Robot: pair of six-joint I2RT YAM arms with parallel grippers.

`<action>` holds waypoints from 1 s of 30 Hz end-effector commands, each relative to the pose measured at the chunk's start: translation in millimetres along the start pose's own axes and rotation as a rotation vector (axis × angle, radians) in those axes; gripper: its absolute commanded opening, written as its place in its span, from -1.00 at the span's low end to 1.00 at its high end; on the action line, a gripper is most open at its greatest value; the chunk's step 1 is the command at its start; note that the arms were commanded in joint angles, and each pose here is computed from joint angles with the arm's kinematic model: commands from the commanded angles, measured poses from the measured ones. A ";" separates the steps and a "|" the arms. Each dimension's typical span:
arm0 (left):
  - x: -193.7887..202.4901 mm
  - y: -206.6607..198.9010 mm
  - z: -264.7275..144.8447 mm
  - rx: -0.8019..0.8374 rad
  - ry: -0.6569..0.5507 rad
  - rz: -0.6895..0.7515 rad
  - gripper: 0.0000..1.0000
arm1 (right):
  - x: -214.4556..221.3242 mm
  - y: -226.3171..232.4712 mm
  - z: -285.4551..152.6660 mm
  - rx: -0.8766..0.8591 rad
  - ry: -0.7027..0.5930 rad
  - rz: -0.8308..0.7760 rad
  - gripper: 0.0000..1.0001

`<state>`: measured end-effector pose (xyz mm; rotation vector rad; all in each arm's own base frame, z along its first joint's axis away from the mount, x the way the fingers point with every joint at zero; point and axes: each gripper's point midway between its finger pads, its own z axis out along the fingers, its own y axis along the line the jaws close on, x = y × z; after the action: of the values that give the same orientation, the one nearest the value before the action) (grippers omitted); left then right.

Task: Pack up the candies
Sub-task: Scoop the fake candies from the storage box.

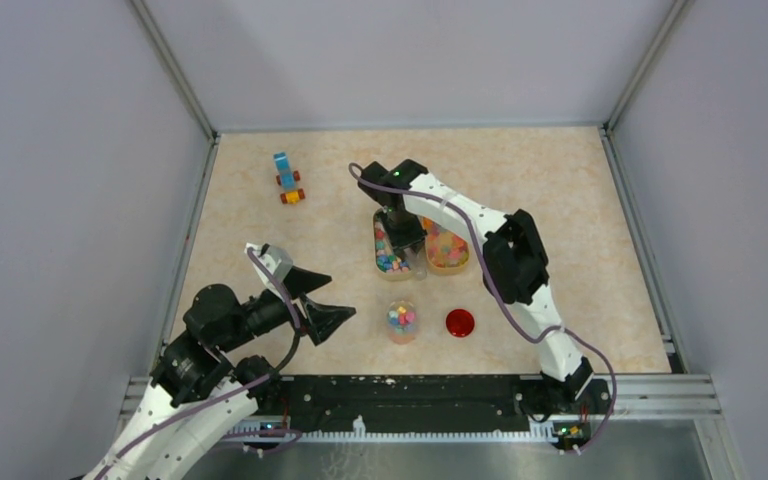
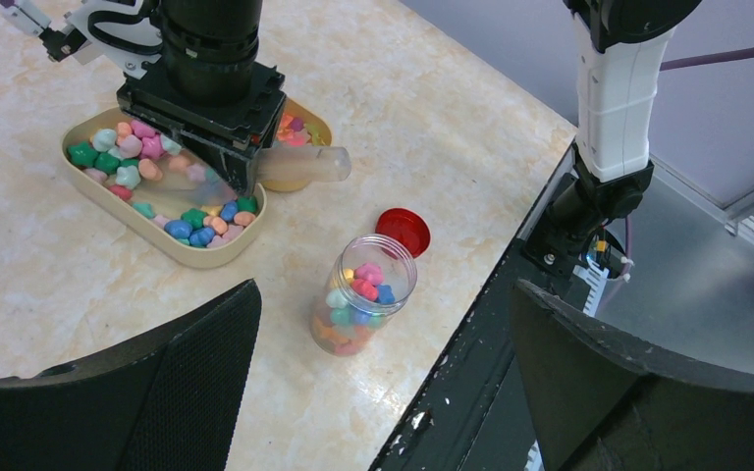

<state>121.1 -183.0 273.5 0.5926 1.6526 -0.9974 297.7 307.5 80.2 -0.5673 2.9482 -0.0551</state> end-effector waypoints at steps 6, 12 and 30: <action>-5.3 -2.7 -0.4 0.005 -0.026 0.002 0.97 | -22.9 -8.4 15.8 0.045 -0.065 0.078 -1.00; -5.9 -2.4 -0.4 0.003 -0.027 0.002 0.97 | -21.5 -8.1 20.4 0.040 -0.069 0.076 -1.00; -3.9 2.4 2.0 -0.021 -0.016 -0.008 0.97 | -24.5 -7.7 -7.0 -0.021 -0.217 0.031 -1.00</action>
<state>121.8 -182.7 273.8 0.5830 1.6530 -0.9910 311.2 312.3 56.2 -0.5135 2.8551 0.0029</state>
